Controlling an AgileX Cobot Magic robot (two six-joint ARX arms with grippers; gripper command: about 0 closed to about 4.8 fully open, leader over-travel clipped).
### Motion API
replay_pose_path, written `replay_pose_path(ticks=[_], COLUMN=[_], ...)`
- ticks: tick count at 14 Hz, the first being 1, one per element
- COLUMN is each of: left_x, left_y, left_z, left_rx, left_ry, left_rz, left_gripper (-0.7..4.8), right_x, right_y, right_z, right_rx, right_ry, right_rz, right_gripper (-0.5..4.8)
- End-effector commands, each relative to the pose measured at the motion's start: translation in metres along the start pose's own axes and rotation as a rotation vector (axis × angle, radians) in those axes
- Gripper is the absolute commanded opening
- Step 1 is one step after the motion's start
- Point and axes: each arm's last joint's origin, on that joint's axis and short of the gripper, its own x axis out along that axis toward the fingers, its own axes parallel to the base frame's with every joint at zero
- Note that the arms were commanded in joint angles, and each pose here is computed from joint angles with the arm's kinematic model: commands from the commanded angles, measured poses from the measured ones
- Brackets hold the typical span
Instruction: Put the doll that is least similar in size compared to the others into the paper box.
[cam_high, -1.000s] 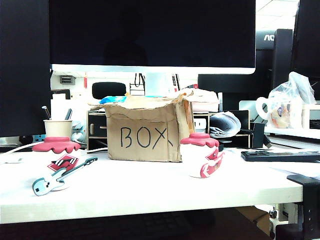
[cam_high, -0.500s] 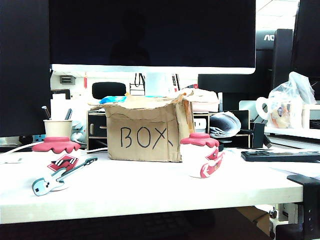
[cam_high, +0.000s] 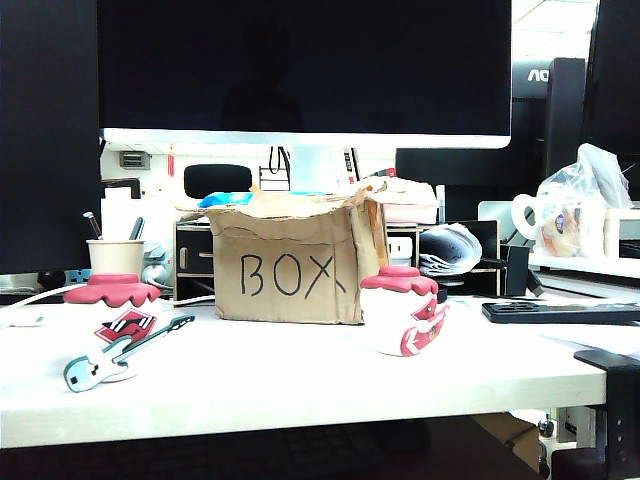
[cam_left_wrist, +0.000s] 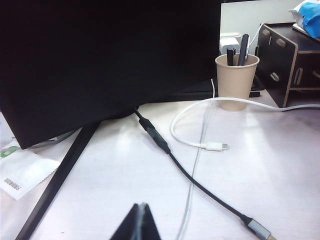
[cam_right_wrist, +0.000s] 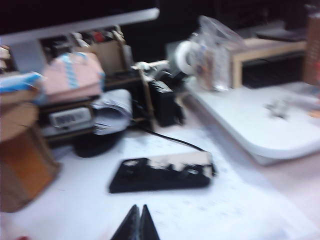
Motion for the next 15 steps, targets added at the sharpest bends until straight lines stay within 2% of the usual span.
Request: replay_pose_path(ticks=[1,6,9,13,15], left_x=[-0.0001,-0.0001,-0.0001,-0.0001,-0.0001], left_y=[0.0001,0.0001,0.0001,0.0001,0.0001], left_z=[0.0016,0.0016,0.0016,0.0016,0.0016], left_rx=[0.003,0.003,0.003,0.003,0.003], left_ry=[-0.014,-0.014,-0.014,-0.014,-0.014], left_rz=[0.000,0.000,0.000,0.000,0.000], left_gripper=[-0.05,-0.05,-0.05,-0.05,-0.05], right_x=[0.0014,0.0015,0.0014,0.0014,0.0014], right_y=[-0.0093,-0.0097,-0.0071,-0.0070,-0.0079], right_z=[-0.0005,-0.0004,-0.0011,-0.0009,-0.0008], right_rx=[-0.013,-0.071,-0.105,-0.118,-0.118], right_ry=[0.005,0.013,0.025,0.024,0.021], right_rz=[-0.033,0.019,0.110,0.115,0.082], right_gripper=[-0.01,-0.01,-0.01,-0.01,-0.01])
